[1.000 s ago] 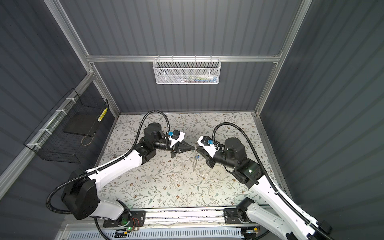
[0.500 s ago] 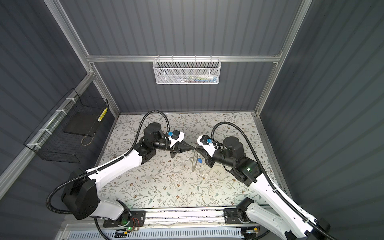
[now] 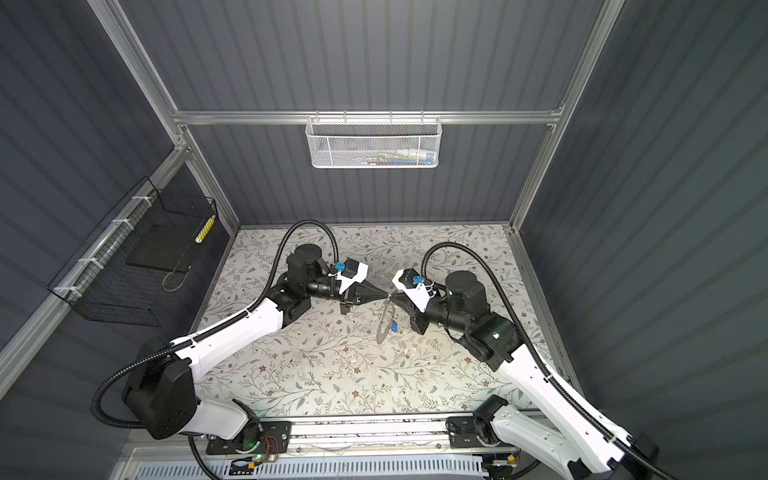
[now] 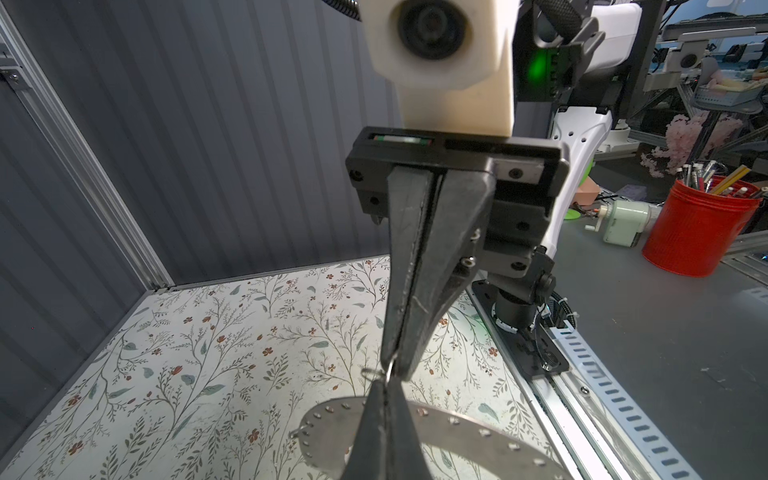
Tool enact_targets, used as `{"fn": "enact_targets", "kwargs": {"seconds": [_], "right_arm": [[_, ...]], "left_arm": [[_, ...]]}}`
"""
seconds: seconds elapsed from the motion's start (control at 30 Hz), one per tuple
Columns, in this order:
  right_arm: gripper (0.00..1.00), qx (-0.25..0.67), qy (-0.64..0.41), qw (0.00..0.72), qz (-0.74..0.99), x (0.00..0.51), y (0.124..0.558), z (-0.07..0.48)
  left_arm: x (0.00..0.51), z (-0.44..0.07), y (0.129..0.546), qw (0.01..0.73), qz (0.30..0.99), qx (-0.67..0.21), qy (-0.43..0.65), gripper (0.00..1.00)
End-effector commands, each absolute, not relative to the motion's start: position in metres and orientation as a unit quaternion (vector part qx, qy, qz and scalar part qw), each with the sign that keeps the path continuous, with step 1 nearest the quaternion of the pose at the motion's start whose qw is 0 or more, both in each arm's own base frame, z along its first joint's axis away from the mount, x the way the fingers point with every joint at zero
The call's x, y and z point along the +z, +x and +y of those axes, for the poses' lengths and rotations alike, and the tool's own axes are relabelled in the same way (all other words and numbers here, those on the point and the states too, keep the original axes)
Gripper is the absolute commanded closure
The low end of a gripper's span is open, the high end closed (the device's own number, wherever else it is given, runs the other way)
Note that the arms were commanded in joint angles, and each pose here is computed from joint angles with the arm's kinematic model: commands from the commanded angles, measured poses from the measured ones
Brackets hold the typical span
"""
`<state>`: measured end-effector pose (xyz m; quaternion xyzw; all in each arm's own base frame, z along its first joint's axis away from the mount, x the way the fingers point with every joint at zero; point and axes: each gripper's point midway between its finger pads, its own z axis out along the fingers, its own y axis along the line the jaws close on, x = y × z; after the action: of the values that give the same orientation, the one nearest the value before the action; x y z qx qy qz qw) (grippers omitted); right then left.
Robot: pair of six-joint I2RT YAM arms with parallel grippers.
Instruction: Put the keys on the keyring
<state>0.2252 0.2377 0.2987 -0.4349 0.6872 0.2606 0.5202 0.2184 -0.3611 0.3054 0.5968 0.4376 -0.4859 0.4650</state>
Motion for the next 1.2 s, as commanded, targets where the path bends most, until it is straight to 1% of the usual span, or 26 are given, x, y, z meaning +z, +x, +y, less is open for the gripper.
{"fn": "enact_targets", "kwargs": {"seconds": [0.0,0.07,0.1,0.13,0.2,0.23,0.43,0.7,0.77,1.17], "right_arm": [[1.0,0.259,-0.43,0.531,0.682,0.314,0.226,0.234],[1.0,0.255,-0.431,0.527,0.687,0.312,0.225,0.232],[1.0,0.253,-0.433,0.524,0.689,0.311,0.224,0.231],[1.0,0.251,-0.434,0.519,0.692,0.309,0.223,0.229],[1.0,0.248,-0.439,0.512,0.696,0.309,0.221,0.226],[1.0,0.247,-0.442,0.496,0.705,0.303,0.218,0.224],[1.0,0.244,-0.457,0.454,0.725,0.295,0.208,0.217],[1.0,0.252,-0.471,0.429,0.728,0.293,0.201,0.219],[1.0,0.253,-0.472,0.424,0.731,0.292,0.201,0.219],[1.0,0.259,-0.476,0.422,0.727,0.294,0.2,0.222]], "left_arm": [[0.325,-0.36,0.215,0.481,0.414,-0.47,0.614,1.0],[0.322,-0.36,0.217,0.479,0.421,-0.458,0.619,0.93],[0.321,-0.359,0.217,0.478,0.423,-0.451,0.624,0.85],[0.319,-0.358,0.218,0.477,0.427,-0.441,0.629,0.8],[0.317,-0.357,0.219,0.474,0.43,-0.422,0.642,0.74],[0.316,-0.356,0.22,0.473,0.43,-0.409,0.651,0.72],[0.306,-0.359,0.218,0.454,0.431,-0.355,0.695,0.71],[0.296,-0.371,0.209,0.433,0.425,-0.324,0.726,0.7],[0.306,-0.375,0.208,0.441,0.418,-0.314,0.73,0.7],[0.296,-0.384,0.2,0.419,0.417,-0.299,0.75,0.71]]}}
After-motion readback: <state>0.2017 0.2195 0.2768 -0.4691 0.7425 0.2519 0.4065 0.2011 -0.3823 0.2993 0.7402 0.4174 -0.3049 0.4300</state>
